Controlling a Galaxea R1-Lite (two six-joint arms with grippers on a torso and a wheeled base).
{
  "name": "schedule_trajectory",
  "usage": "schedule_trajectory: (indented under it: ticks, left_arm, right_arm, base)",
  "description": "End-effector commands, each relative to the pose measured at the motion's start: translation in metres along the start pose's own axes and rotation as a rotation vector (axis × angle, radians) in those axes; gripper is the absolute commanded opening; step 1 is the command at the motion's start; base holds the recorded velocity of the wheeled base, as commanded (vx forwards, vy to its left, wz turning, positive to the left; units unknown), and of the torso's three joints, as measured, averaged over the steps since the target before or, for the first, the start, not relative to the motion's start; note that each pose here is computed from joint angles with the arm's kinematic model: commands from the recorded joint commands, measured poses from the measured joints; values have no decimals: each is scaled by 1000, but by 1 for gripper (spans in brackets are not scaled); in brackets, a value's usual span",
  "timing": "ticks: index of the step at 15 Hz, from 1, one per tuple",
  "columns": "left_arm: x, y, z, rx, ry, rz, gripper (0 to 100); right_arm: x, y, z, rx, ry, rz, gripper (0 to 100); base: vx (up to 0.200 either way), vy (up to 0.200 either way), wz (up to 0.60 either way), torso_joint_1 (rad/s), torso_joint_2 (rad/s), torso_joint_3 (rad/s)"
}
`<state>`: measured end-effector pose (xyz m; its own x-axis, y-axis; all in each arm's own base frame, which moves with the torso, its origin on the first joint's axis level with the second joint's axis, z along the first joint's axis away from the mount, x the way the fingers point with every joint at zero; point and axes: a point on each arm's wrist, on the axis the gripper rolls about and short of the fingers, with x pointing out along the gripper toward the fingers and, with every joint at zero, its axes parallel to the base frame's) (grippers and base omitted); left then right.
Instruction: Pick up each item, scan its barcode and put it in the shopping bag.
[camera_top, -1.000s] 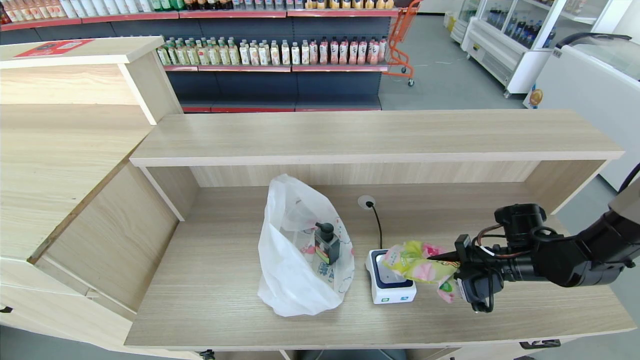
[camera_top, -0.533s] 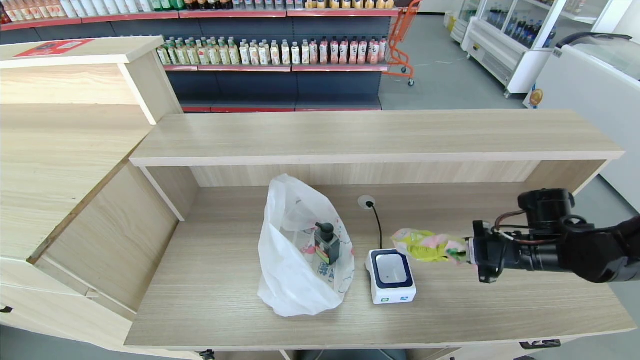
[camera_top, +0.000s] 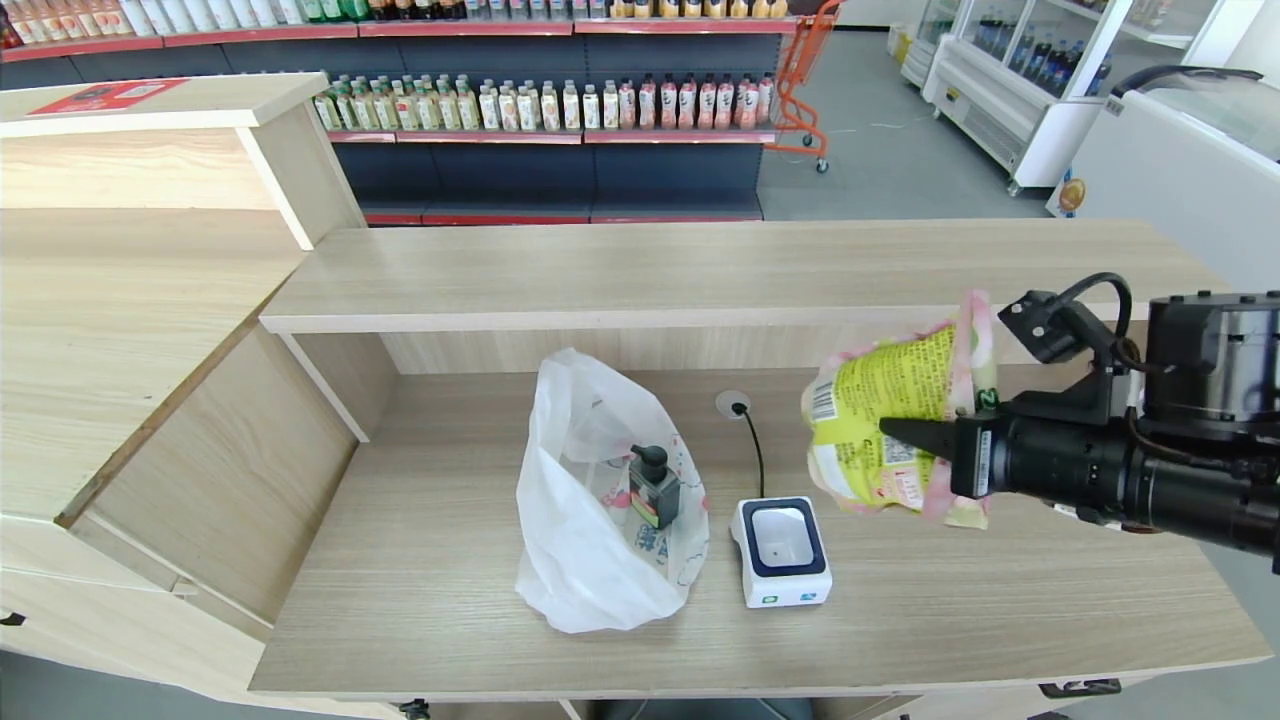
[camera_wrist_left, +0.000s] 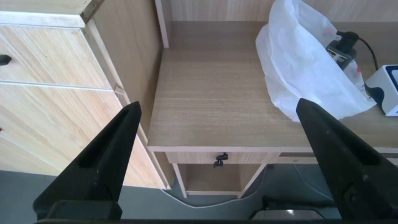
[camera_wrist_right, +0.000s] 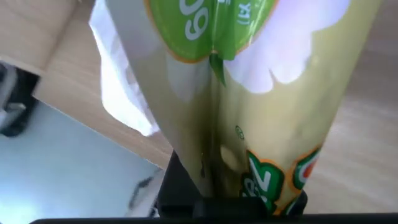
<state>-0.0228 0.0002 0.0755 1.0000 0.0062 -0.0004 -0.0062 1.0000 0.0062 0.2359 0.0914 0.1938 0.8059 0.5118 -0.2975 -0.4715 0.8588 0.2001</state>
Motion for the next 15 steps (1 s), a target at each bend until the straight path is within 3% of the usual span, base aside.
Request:
schedule_trajectory:
  ticks: [1, 4, 12, 15]
  left_arm:
    - [0, 0, 0, 0, 0, 0, 100]
    - [0, 0, 0, 0, 0, 2, 100]
    - [0, 0, 0, 3, 0, 0, 100]
    - [0, 0, 0, 6, 0, 2, 100]
  right_arm:
    - [3, 40, 5, 124, -26, 54, 0]
    - [14, 47, 4, 219, -2, 78, 0]
    - [-1, 47, 1, 222, 11, 72, 0]
    - [5, 49, 5, 228, 7, 85, 0]
  base:
    - [0, 0, 0, 0, 0, 0]
    - [0, 0, 0, 0, 0, 0]
    - [0, 0, 0, 0, 0, 0]
    - [0, 200, 0, -6, 1, 2]
